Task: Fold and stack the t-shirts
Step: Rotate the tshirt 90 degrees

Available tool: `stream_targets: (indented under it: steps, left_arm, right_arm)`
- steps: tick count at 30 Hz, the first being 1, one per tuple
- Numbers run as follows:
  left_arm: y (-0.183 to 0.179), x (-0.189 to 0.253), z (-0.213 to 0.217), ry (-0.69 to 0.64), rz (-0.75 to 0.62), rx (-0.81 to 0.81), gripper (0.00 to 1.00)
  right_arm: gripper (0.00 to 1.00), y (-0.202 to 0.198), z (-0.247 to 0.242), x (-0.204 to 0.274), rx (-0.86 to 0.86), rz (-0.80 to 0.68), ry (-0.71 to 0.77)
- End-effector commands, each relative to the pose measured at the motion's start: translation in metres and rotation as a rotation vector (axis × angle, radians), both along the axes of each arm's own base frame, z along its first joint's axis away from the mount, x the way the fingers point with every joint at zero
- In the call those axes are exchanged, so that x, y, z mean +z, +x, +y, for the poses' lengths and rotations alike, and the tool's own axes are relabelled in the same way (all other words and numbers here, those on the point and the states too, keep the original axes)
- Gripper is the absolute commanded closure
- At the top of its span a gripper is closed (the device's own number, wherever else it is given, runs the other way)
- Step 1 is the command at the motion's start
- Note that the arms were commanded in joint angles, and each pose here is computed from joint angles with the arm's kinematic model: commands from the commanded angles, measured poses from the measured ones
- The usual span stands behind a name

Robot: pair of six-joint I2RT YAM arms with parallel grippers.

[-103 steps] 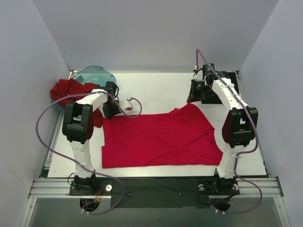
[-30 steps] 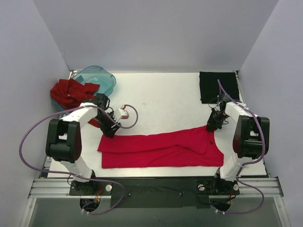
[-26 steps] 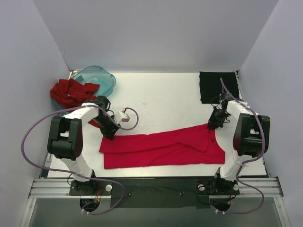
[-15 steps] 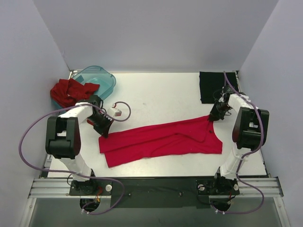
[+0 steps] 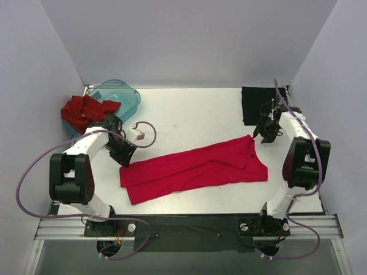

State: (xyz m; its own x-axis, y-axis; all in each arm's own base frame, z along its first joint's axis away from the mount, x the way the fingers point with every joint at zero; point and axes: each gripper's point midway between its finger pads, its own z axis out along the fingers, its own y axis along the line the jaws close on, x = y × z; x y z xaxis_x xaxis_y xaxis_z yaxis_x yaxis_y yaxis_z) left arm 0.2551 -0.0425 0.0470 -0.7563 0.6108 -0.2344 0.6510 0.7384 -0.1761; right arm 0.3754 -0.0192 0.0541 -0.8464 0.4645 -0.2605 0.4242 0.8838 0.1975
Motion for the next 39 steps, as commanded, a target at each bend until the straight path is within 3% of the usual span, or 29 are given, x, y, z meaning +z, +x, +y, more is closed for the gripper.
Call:
stream_targets:
  steps: [1, 2, 4, 6, 10, 14, 21, 24, 29, 31, 34, 36, 39]
  left_arm:
    - [0.022, 0.041, 0.008, 0.028, -0.131, 0.007, 0.53]
    - [0.025, 0.045, 0.007, 0.025, -0.149, 0.008, 0.52]
    - [0.033, 0.047, 0.005, 0.016, -0.171, 0.015, 0.52]
    - [0.037, 0.042, 0.003, 0.011, -0.177, 0.019, 0.53]
    - [0.033, 0.018, -0.005, 0.036, -0.134, -0.025, 0.60]
    - [0.017, -0.014, -0.013, 0.140, -0.084, -0.157, 0.61]
    - [-0.043, -0.023, -0.026, 0.206, 0.009, -0.398, 0.62]
    - [-0.084, -0.014, -0.057, 0.148, 0.025, -0.604, 0.60]
    - [-0.118, 0.034, -0.106, -0.051, 0.007, -0.706, 0.53]
    - [-0.119, 0.058, -0.121, -0.129, -0.007, -0.696, 0.53]
    - [-0.115, 0.070, -0.117, -0.146, -0.019, -0.646, 0.52]
    - [-0.108, 0.075, -0.110, -0.159, -0.035, -0.592, 0.52]
    - [-0.091, 0.074, -0.091, -0.179, -0.064, -0.439, 0.52]
  right_arm:
    - [0.67, -0.065, -0.005, 0.026, -0.103, 0.030, -0.085]
    - [0.79, -0.076, 0.003, 0.019, -0.101, 0.051, -0.049]
    - [0.93, -0.102, 0.012, 0.002, -0.125, 0.105, -0.009]
    - [1.00, -0.119, 0.018, -0.016, -0.140, 0.151, 0.013]
    - [1.00, -0.136, 0.025, -0.047, -0.166, 0.244, 0.043]
    - [1.00, -0.118, 0.028, -0.064, -0.146, 0.307, 0.018]
    - [1.00, -0.003, 0.068, -0.051, 0.016, 0.263, -0.025]
    - [1.00, 0.065, 0.102, -0.043, 0.081, 0.186, -0.009]
    - [1.00, 0.132, 0.127, -0.017, 0.107, 0.043, 0.044]
    - [0.92, 0.147, 0.122, 0.007, 0.108, -0.035, 0.042]
    - [0.68, 0.152, 0.114, 0.051, 0.139, -0.164, 0.026]
    - [0.61, 0.138, 0.105, 0.062, 0.132, -0.183, 0.019]
    - [0.59, 0.105, 0.085, 0.056, 0.052, -0.144, 0.018]
